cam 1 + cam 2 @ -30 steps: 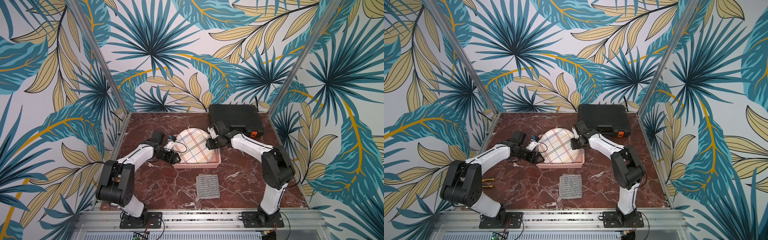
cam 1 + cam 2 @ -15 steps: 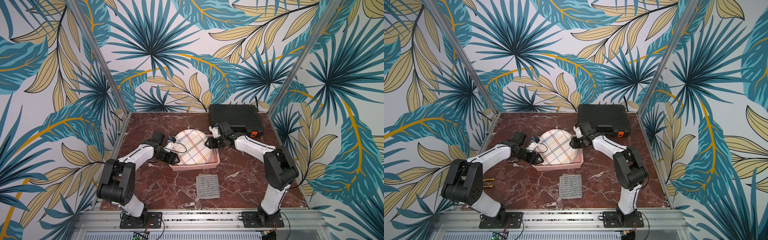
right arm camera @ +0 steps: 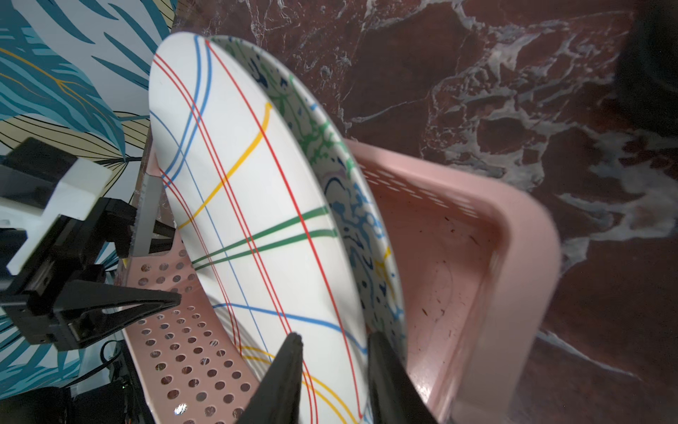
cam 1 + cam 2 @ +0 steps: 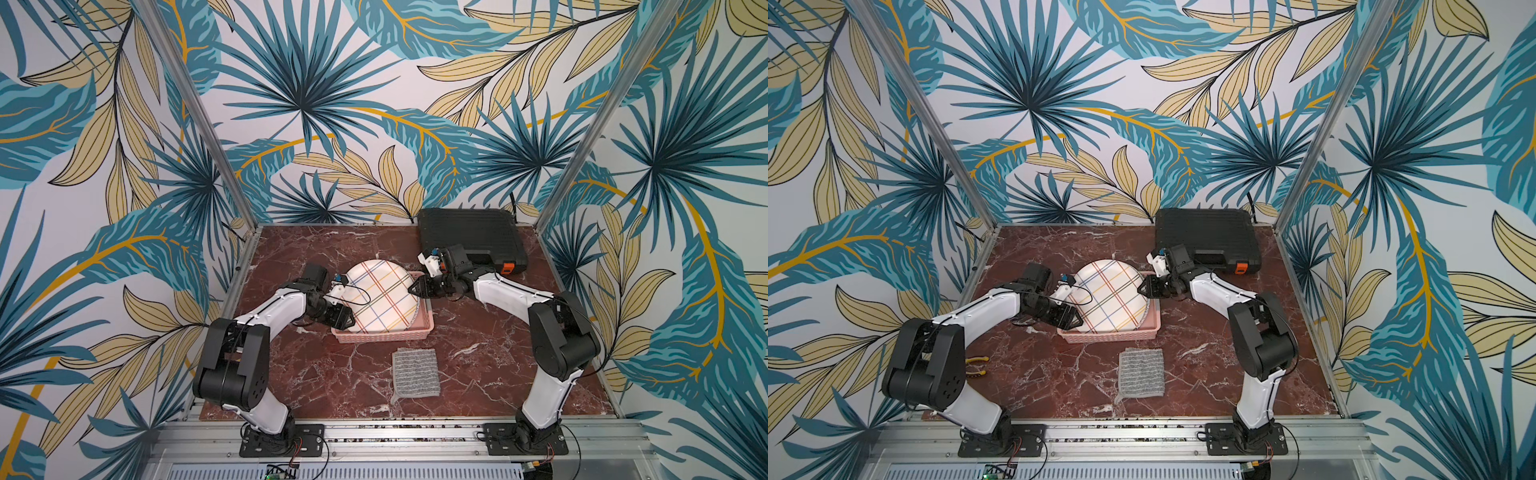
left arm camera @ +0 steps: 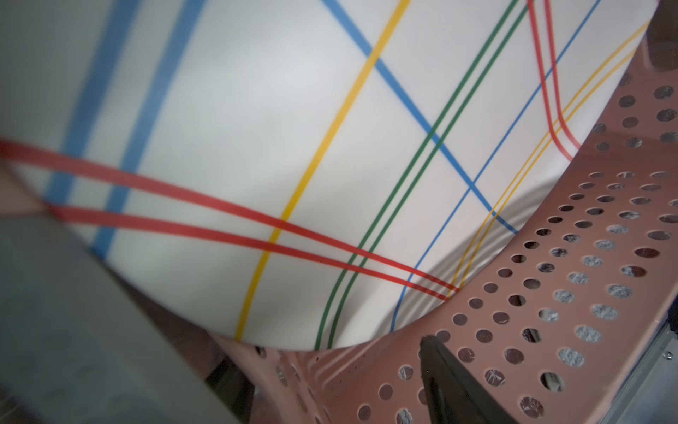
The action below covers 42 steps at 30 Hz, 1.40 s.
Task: Wipe the wet plate dry
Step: Pick up the plate from the bin.
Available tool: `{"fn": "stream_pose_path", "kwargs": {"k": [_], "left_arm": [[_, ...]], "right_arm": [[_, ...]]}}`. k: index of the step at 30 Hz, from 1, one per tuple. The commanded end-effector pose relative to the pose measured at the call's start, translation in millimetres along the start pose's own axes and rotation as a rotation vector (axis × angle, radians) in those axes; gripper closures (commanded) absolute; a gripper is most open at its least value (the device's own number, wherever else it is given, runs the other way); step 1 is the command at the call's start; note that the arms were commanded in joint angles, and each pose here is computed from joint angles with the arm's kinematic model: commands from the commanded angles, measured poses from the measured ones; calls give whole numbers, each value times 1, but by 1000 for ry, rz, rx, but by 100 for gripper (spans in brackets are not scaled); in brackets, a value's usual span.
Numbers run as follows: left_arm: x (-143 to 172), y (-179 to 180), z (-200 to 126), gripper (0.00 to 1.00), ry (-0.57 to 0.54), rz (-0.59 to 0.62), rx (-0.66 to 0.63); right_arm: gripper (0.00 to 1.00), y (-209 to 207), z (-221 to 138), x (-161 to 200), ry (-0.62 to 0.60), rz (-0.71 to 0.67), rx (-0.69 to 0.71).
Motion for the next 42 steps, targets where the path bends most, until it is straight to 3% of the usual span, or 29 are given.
{"fn": "stream_pose_path", "kwargs": {"k": [1,9,15,18,21,24,35,42], "left_arm": [[-5,-17,1,27,-35,57,97],[-5,-17,-1,27,-40,62,98],[-8,-19,-7,27,-73,75,89],[-11,-20,-16,20,-109,98,68],[-16,-21,-33,15,-161,129,62],[-25,-20,-53,1,-219,148,66],[-44,-55,-138,0,-312,266,82],[-36,-90,-168,0,-276,328,282]], "right_arm": [[71,42,2,5,7,-34,-235],[74,41,6,3,-8,-38,-246],[88,36,-9,-8,-78,-47,-122],[97,38,-25,-18,-125,-56,-67],[100,43,-40,-25,-156,-60,-56],[100,48,-50,-31,-159,-60,-54],[100,83,-104,-44,-237,-77,-126],[100,110,-134,-28,-234,-88,-265]]}}
Point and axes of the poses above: each gripper's point midway between its finger pads, its own z axis out along the fingers, its own y axis along the line the jaws close on, x = y × z, the point moved 6 cm from there along -z, back along the fingers, and after that the axes turned 13 degrees about -z, right-handed, at the moved point
